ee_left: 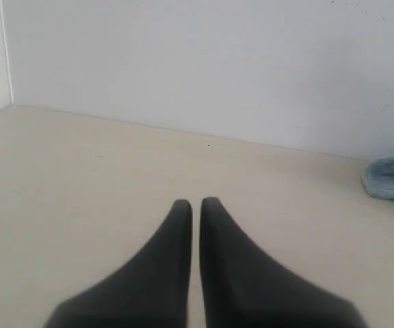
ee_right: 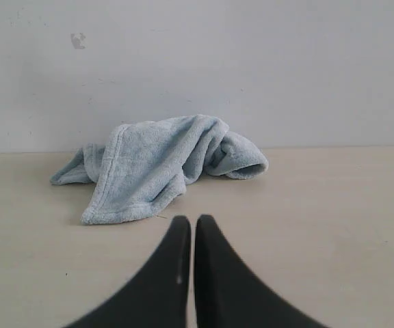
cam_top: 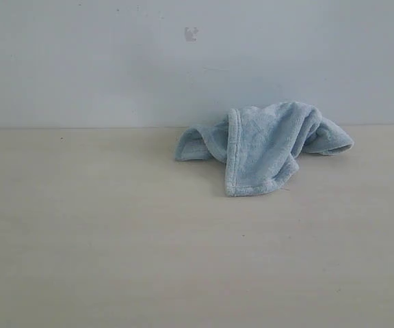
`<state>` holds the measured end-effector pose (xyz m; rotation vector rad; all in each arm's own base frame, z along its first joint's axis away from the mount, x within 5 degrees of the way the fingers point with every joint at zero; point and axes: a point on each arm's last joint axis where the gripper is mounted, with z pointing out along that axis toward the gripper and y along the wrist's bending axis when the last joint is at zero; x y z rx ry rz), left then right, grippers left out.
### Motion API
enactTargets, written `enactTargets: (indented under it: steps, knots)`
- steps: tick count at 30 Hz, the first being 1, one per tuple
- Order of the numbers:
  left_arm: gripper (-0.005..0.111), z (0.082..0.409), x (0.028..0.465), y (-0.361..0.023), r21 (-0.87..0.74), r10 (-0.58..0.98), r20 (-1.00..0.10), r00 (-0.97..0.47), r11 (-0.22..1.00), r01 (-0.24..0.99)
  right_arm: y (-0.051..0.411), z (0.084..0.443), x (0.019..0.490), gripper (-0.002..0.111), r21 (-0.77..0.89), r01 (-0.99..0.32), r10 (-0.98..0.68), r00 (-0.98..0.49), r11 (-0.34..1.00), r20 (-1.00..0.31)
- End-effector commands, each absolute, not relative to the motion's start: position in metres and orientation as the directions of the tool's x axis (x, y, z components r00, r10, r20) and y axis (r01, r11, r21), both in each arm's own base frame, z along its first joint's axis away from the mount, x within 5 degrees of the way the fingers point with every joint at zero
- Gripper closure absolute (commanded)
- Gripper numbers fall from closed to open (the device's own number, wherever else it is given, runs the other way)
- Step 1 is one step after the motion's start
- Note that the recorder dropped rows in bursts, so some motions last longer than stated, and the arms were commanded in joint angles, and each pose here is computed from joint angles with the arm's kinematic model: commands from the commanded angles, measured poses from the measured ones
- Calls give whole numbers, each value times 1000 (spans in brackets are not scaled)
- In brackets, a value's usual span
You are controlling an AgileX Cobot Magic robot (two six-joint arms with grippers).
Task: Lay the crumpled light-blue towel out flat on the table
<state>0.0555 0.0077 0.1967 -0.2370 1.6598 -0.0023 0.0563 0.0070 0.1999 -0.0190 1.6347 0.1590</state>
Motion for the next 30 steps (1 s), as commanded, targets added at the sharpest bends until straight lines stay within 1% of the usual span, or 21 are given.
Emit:
enactTargets:
  steps: [1,10,12,13,15,17,19,20,22,24,25,27,30]
  knots:
    - [103,197,56,8,-143,-155,-985,-73,979,-149,7,200,56,106,92,-108,86,-64,990,-994]
    - [103,197,56,8,-143,-155,-985,-73,979,-149,7,201,56,106,92,-107,86,-60,990,-995]
    - [103,197,56,8,-143,-155,-985,-73,979,-149,7,204,56,106,176,-108,174,-31,978,-984]
    - [103,197,56,8,-143,-155,-985,-73,979,-149,6,207,56,106,234,-112,236,-2,966,-972]
    - [103,197,56,8,-143,-155,-985,-73,979,-149,5,215,56,106,277,-122,287,72,953,-955]
    - [103,197,56,8,-143,-155,-985,-73,979,-149,3,228,54,106,295,-145,321,210,944,-923]
    - [103,197,56,8,-143,-155,-985,-73,979,-149,1,240,50,106,383,-204,431,327,901,-841]
    - [103,197,56,8,-143,-155,-985,-73,979,-149,0,242,49,106,447,-239,505,333,862,-796]
    - [103,197,56,8,-143,-155,-985,-73,979,-149,0,243,48,106,556,-287,624,299,780,-722]
    - [103,197,56,8,-143,-155,-985,-73,979,-149,1,242,49,106,592,-303,663,270,747,-698]
    - [103,197,56,8,-143,-155,-985,-73,979,-149,3,240,50,106,583,-299,651,248,756,-717]
    - [103,197,56,8,-143,-155,-985,-73,979,-149,6,248,49,106,573,-285,632,192,768,-751]
    - [103,197,56,8,-143,-155,-985,-73,979,-149,7,276,53,106,492,-205,516,81,846,-853]
